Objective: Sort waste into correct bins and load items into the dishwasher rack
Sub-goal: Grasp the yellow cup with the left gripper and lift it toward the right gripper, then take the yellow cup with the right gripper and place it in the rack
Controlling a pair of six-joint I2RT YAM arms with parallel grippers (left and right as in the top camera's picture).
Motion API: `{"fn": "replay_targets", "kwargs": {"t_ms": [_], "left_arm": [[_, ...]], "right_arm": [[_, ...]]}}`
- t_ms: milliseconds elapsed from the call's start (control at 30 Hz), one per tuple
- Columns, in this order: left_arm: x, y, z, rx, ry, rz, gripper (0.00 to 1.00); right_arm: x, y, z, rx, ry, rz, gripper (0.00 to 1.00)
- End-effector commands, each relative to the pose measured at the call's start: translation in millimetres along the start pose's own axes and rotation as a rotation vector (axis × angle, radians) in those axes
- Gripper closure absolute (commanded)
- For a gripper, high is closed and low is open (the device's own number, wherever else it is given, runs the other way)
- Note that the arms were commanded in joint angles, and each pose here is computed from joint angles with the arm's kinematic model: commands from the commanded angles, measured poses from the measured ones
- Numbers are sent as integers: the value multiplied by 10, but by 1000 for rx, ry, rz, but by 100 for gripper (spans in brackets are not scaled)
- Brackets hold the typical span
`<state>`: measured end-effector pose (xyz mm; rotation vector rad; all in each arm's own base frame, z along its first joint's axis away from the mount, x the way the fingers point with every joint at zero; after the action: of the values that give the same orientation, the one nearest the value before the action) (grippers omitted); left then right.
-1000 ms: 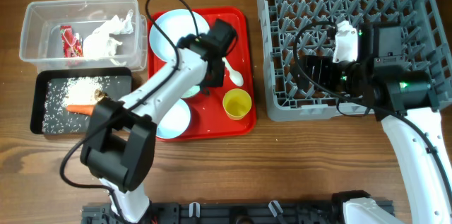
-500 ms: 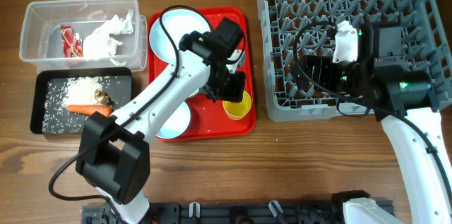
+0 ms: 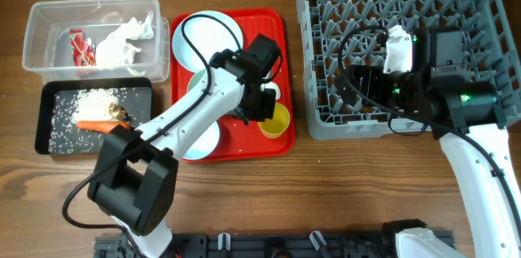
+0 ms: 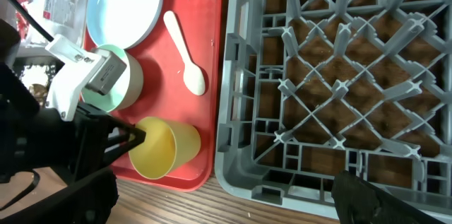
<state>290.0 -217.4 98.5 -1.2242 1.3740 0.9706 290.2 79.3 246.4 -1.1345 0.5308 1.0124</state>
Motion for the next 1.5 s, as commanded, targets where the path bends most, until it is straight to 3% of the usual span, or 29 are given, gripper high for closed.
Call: {"fn": "replay_targets", "kwargs": {"t_ms": [0, 133, 300, 433, 633, 733, 900, 1067, 1167, 1333, 1467], "left_arm": [[9, 6, 24, -38, -7, -15, 92], [10, -28, 8, -43, 1, -30, 92], [10, -64, -9, -55, 10, -47, 78], [7, -105, -28, -55, 19, -66, 95], [55, -126, -28, -64, 26, -60, 96], [-211, -239, -84, -89, 184, -72, 96], [-1177, -527, -87, -98, 702, -190, 96], [-1916, -488, -19, 11, 1167, -193, 96], [-2104, -440, -69, 92, 1286, -184, 96], [-2235, -398, -103, 178, 1362, -188, 96], [-2303, -370, -116, 213, 1401, -179, 96]], "right_arm": [[-16, -64, -4, 2, 8, -17, 0], [-16, -64, -4, 1, 8, -17, 0], [-18, -74, -2, -1, 7, -22, 0], [-16, -73, -2, 0, 7, -21, 0], [-17, -72, 1, 3, 5, -21, 0], [-18, -91, 43, -2, -23, -28, 0], [-35, -142, 220, -24, -144, -44, 0], [-224, -377, 726, -190, -485, -161, 1], [-423, -503, 990, -311, -669, -247, 1], [-713, -501, 1260, -466, -901, -298, 1], [-709, -499, 1272, -475, -924, -293, 1]]}}
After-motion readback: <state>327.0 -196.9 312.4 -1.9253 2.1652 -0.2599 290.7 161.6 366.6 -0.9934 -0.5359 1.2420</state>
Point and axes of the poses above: each gripper's point midway between its finger pads, its own x axis out along the fingers, its own z axis along the line the jaws close on, y = z × x, the point moved 3 cm from there along -x, back along the fingers
